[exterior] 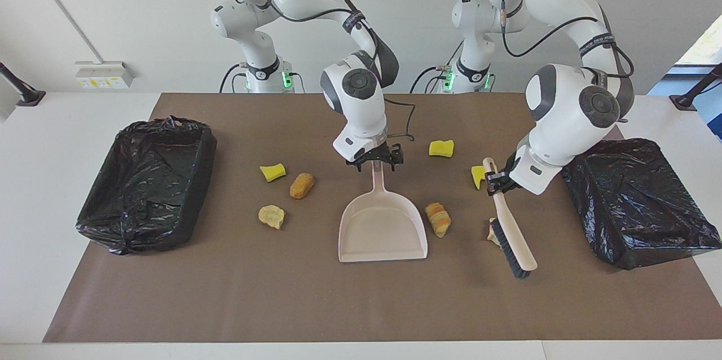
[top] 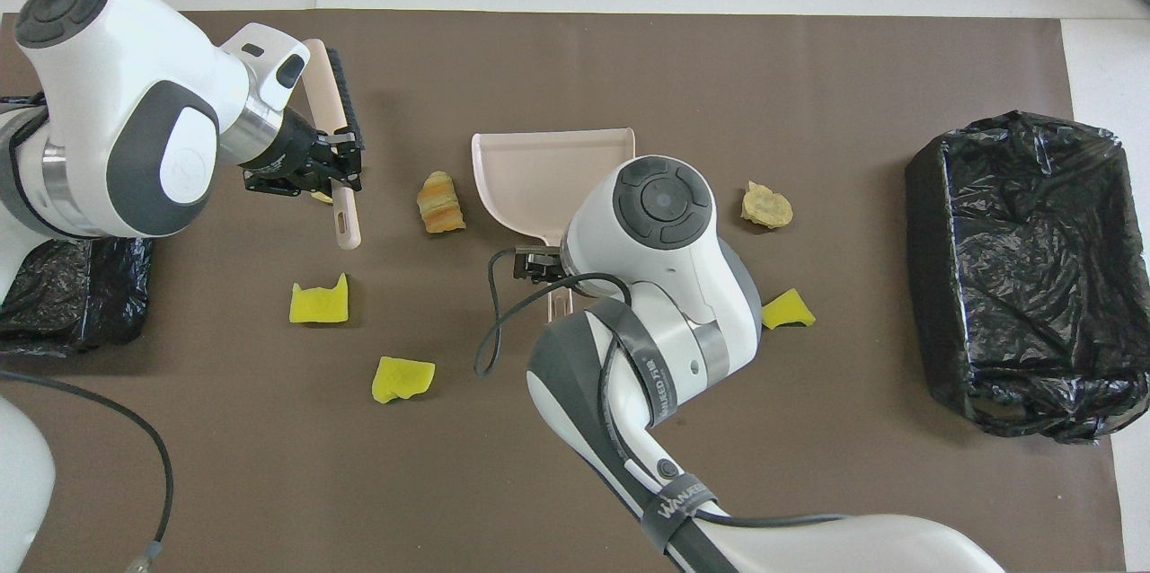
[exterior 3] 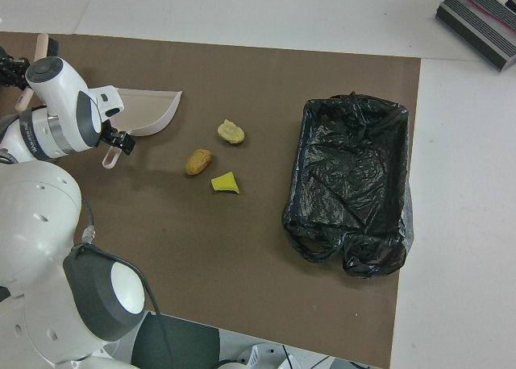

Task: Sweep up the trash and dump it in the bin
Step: 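Grasp the dustpan handle with the right gripper and drag it toward the scraps, then sweep the sponge pieces into the dustpan with the left gripper's brush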

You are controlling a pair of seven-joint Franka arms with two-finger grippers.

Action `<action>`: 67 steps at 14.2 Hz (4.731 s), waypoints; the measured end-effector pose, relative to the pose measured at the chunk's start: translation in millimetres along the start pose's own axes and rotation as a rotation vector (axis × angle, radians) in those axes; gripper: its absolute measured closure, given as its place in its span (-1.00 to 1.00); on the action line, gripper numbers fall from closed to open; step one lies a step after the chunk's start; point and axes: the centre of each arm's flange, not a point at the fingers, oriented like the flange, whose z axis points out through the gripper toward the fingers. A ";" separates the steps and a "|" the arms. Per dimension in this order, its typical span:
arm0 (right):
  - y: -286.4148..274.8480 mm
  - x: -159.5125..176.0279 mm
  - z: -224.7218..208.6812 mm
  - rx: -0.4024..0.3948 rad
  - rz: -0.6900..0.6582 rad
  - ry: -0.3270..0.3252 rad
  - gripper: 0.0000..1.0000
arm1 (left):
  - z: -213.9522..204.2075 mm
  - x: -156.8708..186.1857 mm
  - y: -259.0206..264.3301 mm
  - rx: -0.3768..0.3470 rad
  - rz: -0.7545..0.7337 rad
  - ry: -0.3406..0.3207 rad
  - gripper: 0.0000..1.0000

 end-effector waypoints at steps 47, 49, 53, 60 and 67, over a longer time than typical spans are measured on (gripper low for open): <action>120.0 -53.8 -33.8 -0.139 -1.428 -0.228 0.35 | 101.9 -245.2 -34.6 0.170 -0.033 -0.239 0.48; 119.5 -52.0 -28.2 -0.141 -1.429 -0.223 0.35 | 106.6 -252.5 -6.0 0.164 -0.068 -0.233 0.48; 119.7 -51.2 -26.2 -0.141 -1.428 -0.223 0.35 | 120.2 -271.6 57.4 0.115 -0.188 -0.203 0.48; 120.1 -50.9 -26.3 -0.141 -1.427 -0.223 0.35 | 135.6 -258.7 161.4 -0.049 -0.268 -0.106 0.48; 120.5 -50.8 -26.1 -0.141 -1.426 -0.223 0.35 | 116.1 -264.7 249.5 -0.080 -0.115 -0.097 0.48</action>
